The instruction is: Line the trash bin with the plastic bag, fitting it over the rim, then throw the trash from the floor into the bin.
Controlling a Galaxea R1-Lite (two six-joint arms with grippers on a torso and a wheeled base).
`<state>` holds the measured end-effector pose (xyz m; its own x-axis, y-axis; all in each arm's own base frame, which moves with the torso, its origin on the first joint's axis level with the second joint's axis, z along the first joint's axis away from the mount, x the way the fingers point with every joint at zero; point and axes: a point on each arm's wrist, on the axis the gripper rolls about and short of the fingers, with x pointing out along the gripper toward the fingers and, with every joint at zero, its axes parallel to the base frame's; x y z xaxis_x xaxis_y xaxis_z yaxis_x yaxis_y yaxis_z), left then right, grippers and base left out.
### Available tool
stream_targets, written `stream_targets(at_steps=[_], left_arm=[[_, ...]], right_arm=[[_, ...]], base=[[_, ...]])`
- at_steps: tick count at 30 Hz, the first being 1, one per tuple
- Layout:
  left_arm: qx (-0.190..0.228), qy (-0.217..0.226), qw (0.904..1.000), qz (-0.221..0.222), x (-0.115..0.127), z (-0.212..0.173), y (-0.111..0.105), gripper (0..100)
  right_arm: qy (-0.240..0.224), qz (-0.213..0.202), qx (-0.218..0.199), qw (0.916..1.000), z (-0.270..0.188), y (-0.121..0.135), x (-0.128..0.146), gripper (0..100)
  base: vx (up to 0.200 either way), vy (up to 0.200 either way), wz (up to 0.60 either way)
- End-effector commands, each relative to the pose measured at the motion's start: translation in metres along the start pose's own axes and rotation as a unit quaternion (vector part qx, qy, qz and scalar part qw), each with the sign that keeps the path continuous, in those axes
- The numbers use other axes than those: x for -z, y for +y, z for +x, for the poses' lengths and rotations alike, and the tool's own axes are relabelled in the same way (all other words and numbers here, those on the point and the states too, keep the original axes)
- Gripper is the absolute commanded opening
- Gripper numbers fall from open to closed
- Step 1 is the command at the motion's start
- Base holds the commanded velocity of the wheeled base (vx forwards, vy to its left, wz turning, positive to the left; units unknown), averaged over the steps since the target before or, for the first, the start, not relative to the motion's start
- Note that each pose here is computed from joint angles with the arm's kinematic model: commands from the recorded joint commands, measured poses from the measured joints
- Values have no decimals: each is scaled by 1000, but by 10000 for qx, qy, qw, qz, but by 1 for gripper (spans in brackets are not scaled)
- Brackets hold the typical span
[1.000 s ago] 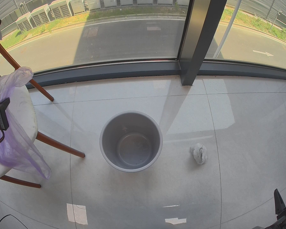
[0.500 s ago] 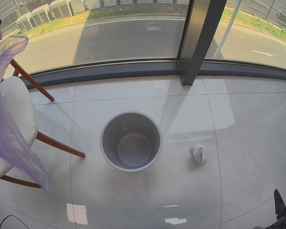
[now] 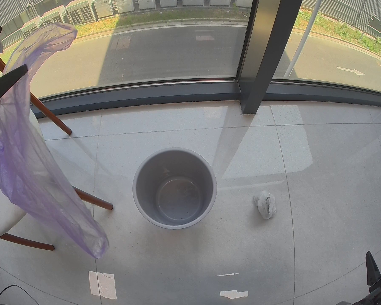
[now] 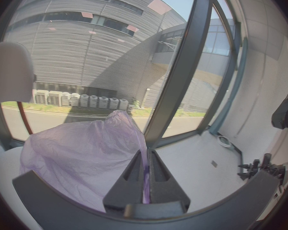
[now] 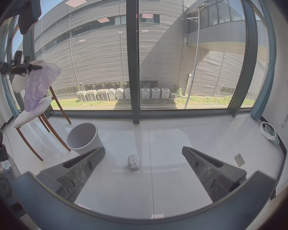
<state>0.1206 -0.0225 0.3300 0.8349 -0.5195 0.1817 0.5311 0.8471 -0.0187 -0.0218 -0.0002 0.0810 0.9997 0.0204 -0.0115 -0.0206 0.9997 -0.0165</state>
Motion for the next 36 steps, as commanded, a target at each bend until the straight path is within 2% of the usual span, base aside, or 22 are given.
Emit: stream_targets(at_steps=[1, 3, 4, 5, 9, 10, 11, 13, 21, 24, 29, 35, 36], left_arm=[[1138, 339, 9925, -308, 7, 46, -13, 0], [1628, 421, 9850, -395, 10, 56, -26, 0], [1628, 421, 9850, -395, 10, 56, -26, 0], [1961, 558, 9778, -474, 16, 66, -33, 0], [2383, 892, 9654, -574, 34, 88, -40, 0], [2383, 892, 9654, -574, 34, 88, -40, 0], [2595, 918, 9594, -610, 38, 98, -43, 0], [2772, 905, 9545, -624, 43, 106, -47, 0], [2989, 966, 9467, -715, 51, 133, -59, 0], [2985, 1073, 9453, -761, 56, 133, -60, 0], [2936, 1191, 9421, -1098, 57, 131, -60, 0], [2892, 1235, 9416, -1202, 55, 130, -58, 0], [2864, 1371, 9401, -1243, 58, 127, -58, 0]], right_arm=[[-64, 29, 57, 10000, -1, 0, 5, 100], [-64, 37, 57, 10000, -1, 0, 5, 100], [-64, 37, 57, 10000, -1, 0, 5, 100], [-72, 37, 57, 10000, -1, 0, 5, 100], [-72, 60, 65, 9999, -1, 0, 5, 100], [-72, 60, 65, 9999, -1, 0, 5, 100], [-72, 67, 64, 9999, -1, 0, 5, 100], [-72, 75, 64, 9999, -1, 0, 5, 100], [-72, 91, 72, 9999, -1, 0, 5, 100], [-72, 91, 72, 9999, -1, 0, 5, 100], [-72, 91, 72, 9999, -1, 0, 5, 100], [-65, 83, 72, 9999, -1, 0, 5, 100], [-72, 83, 64, 9999, -1, 0, 5, 100]], base=[[0, 0, 0], [0, 0, 0], [0, 0, 0], [0, 0, 0], [0, 0, 0], [0, 0, 0], [0, 0, 0], [0, 0, 0], [0, 0, 0], [0, 0, 0], [0, 0, 0], [0, 0, 0], [0, 0, 0]])
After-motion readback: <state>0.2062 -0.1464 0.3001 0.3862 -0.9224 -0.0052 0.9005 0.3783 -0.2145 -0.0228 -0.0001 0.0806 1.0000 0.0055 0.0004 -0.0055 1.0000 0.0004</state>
